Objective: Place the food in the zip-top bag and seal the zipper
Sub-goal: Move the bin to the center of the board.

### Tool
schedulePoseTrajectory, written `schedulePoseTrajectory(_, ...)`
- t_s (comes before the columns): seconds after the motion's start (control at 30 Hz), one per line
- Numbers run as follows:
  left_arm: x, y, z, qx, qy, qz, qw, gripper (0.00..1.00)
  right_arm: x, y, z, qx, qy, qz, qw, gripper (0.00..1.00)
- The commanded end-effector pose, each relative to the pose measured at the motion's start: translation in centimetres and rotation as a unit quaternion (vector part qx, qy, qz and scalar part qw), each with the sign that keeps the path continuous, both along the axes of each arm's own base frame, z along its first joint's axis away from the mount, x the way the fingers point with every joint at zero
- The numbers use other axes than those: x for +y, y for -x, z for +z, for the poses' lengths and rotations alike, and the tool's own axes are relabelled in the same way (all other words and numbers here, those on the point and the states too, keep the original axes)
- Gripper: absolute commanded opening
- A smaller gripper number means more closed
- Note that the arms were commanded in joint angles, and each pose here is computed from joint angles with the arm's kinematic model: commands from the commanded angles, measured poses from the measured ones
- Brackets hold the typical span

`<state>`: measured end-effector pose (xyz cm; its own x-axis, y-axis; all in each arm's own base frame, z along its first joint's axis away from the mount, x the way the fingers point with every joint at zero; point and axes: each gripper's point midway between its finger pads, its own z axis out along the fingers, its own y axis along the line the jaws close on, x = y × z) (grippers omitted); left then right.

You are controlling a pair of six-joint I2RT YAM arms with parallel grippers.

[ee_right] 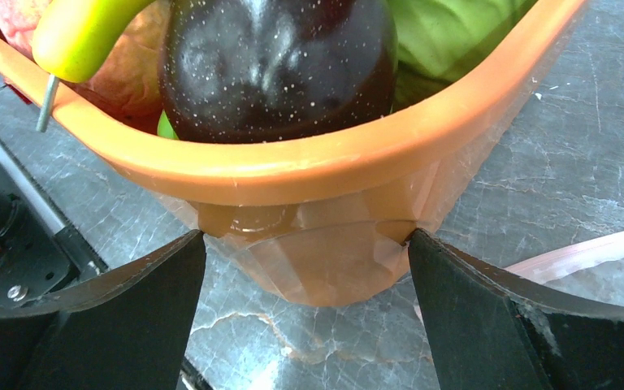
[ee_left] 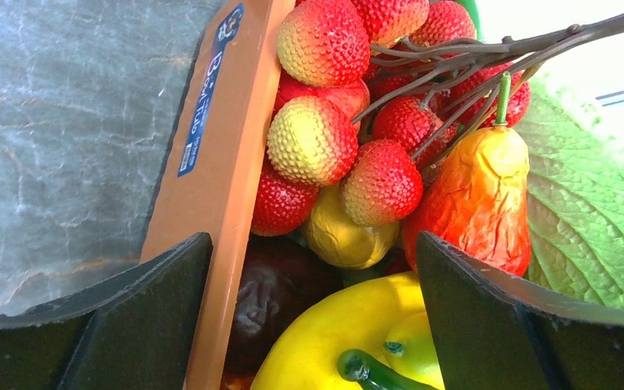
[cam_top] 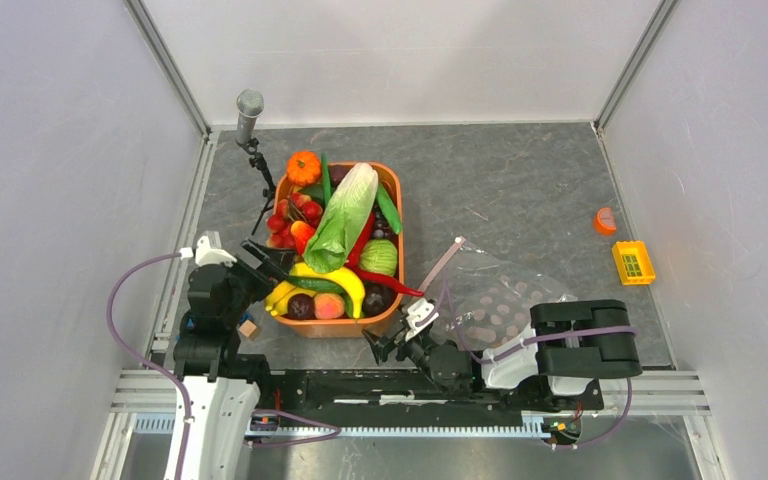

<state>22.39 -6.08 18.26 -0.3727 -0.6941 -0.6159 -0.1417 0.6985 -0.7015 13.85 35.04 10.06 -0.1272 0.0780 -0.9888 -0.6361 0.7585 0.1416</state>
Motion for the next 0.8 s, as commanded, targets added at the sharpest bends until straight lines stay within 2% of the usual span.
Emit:
schedulePoseTrajectory(0.0, -3.1, -2.0, 3.1, -0.053, 0.061, -0.069, 0.994, 0.98, 1.4, -2.0, 3.4, 0.004, -0.086, -0.028, 0.996, 0.98)
schedulePoseTrajectory(0.23, -3.0, -5.6, 3.0, -0.054, 0.055, -0.066, 0.995, 0.97, 1.6, -5.9, 3.0, 0.021, -0.096, -0.031, 0.995, 0.98)
schedulePoseTrajectory(0.53, -2.7, -11.9, 2.6, -0.054, 0.045, -0.053, 0.996, 0.98, 2.8, -10.5, 2.8, 0.009, -0.078, -0.052, 0.996, 0.98)
schedulePoseTrajectory(0.77, -2.6, -15.5, 2.1, -0.043, 0.039, -0.051, 0.997, 0.99, 4.1, -14.2, 1.7, 0.013, -0.056, -0.052, 0.997, 0.98)
